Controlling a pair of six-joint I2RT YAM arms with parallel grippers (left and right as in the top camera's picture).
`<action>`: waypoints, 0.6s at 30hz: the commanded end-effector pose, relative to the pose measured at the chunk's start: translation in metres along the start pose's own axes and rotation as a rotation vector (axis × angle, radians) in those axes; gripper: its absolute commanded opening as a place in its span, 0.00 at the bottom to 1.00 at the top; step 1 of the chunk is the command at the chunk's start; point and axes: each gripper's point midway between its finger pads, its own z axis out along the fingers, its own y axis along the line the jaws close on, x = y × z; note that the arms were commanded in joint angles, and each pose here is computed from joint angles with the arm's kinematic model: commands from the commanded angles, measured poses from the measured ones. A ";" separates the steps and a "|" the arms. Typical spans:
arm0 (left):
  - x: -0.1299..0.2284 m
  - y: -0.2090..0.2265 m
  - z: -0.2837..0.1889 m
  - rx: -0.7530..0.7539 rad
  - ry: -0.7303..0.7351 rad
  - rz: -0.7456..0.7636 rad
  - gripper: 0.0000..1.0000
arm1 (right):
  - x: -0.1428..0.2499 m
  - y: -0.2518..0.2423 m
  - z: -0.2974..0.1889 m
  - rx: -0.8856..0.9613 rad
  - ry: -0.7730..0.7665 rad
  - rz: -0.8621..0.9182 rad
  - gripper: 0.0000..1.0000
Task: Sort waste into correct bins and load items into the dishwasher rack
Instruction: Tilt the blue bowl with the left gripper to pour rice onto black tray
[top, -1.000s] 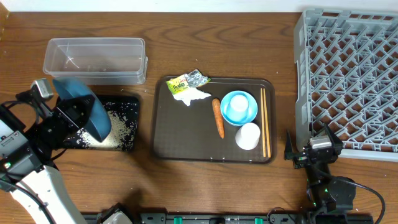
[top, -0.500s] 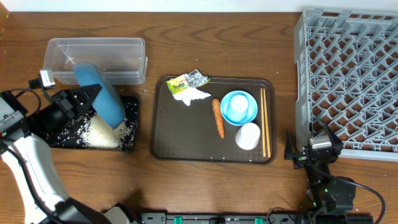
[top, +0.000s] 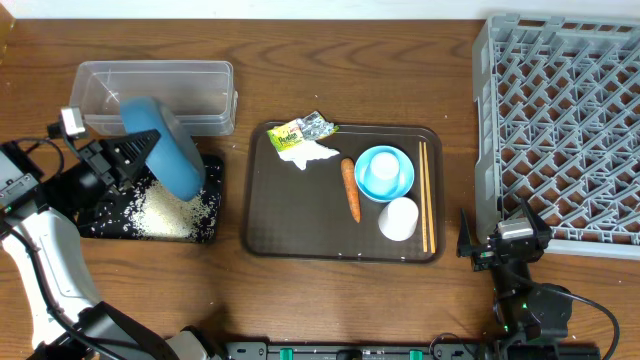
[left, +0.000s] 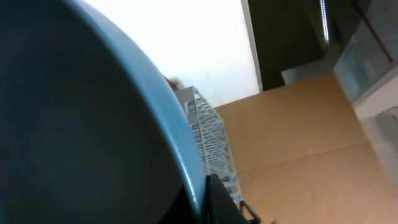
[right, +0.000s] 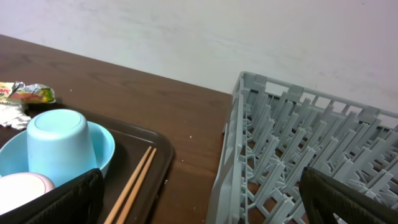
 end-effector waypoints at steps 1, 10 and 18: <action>-0.001 -0.016 -0.002 0.042 0.002 0.005 0.06 | 0.000 0.001 0.000 -0.002 -0.001 -0.011 0.99; 0.001 -0.019 -0.002 -0.008 -0.011 0.028 0.06 | 0.000 0.001 0.000 -0.002 -0.001 -0.011 0.99; 0.006 0.009 -0.002 -0.264 -0.048 0.022 0.06 | 0.000 0.001 0.000 -0.002 -0.001 -0.011 0.99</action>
